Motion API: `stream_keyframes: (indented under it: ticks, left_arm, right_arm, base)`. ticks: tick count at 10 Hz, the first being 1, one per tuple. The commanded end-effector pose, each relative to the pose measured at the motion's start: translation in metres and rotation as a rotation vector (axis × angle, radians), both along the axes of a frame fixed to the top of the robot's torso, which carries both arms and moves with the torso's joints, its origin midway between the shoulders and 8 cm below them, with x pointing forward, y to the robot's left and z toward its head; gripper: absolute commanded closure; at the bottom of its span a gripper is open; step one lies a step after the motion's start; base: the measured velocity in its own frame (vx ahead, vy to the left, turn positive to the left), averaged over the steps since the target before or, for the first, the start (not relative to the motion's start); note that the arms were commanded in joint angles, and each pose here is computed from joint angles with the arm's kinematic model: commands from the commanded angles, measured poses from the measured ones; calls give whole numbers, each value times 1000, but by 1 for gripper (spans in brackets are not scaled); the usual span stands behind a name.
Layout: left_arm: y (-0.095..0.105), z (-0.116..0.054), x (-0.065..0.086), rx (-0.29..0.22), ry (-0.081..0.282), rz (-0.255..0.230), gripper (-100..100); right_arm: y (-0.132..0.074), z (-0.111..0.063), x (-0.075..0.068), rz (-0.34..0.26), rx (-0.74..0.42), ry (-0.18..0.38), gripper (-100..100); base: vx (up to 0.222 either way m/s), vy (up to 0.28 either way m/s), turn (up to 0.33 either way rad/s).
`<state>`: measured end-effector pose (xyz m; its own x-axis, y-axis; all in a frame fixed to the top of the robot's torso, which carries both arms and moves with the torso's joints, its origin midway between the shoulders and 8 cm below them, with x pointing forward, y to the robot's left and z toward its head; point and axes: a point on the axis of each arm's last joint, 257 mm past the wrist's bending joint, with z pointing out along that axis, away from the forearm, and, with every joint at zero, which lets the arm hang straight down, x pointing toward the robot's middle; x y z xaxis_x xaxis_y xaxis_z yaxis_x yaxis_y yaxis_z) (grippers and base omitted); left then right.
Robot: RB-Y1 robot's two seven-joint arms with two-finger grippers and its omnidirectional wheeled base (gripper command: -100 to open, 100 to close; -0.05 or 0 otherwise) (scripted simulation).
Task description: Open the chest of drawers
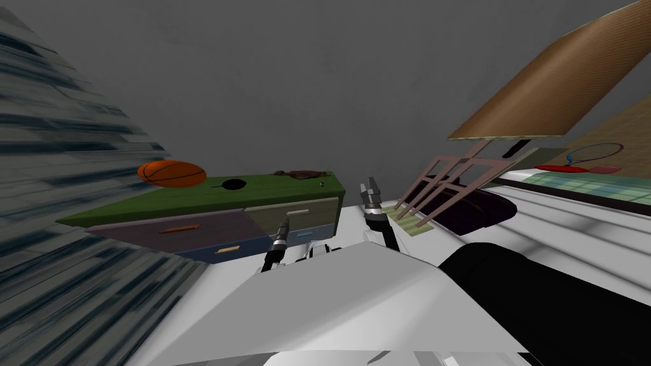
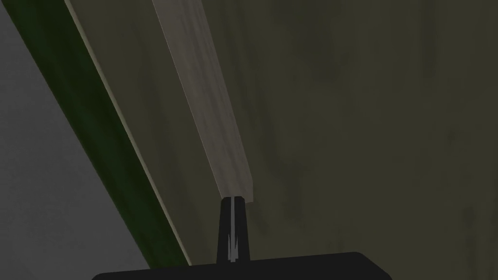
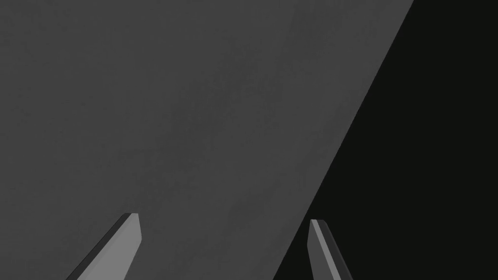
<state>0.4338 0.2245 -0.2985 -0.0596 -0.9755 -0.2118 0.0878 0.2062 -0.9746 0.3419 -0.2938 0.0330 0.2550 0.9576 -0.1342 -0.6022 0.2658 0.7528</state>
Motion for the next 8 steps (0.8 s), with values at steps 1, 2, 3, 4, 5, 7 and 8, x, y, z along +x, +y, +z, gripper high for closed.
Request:
stream_keyframes:
  ticks: [1,2,3,4,5,7,8]
  left_arm:
    - [-1,2,-4,0,0,-5,100]
    - [-1,2,-3,0,0,-4,100]
    - [0,-3,-2,0,3,0,-100]
    - [0,-4,-1,0,3,1,-100]
    - [1,-6,0,-1,3,3,-100]
    - [2,-8,0,0,4,3,-100]
    - [3,-1,6,0,2,5,-100]
  right_arm:
    - [0,0,0,0,0,0,0]
    - [0,0,0,0,0,0,0]
    - [0,0,0,0,0,0,0]
    - [0,0,0,0,0,0,0]
    - [0,0,0,0,0,0,0]
    - [0,0,0,0,0,1,0]
    - [0,0,0,0,0,0,0]
  base:
    - [-199,2,15]
    - [-92,-3,2]
    - [86,-6,-27]
    - [149,-1,-18]
    - [166,10,-9]
    - [146,22,-11]
    - [99,-4,-11]
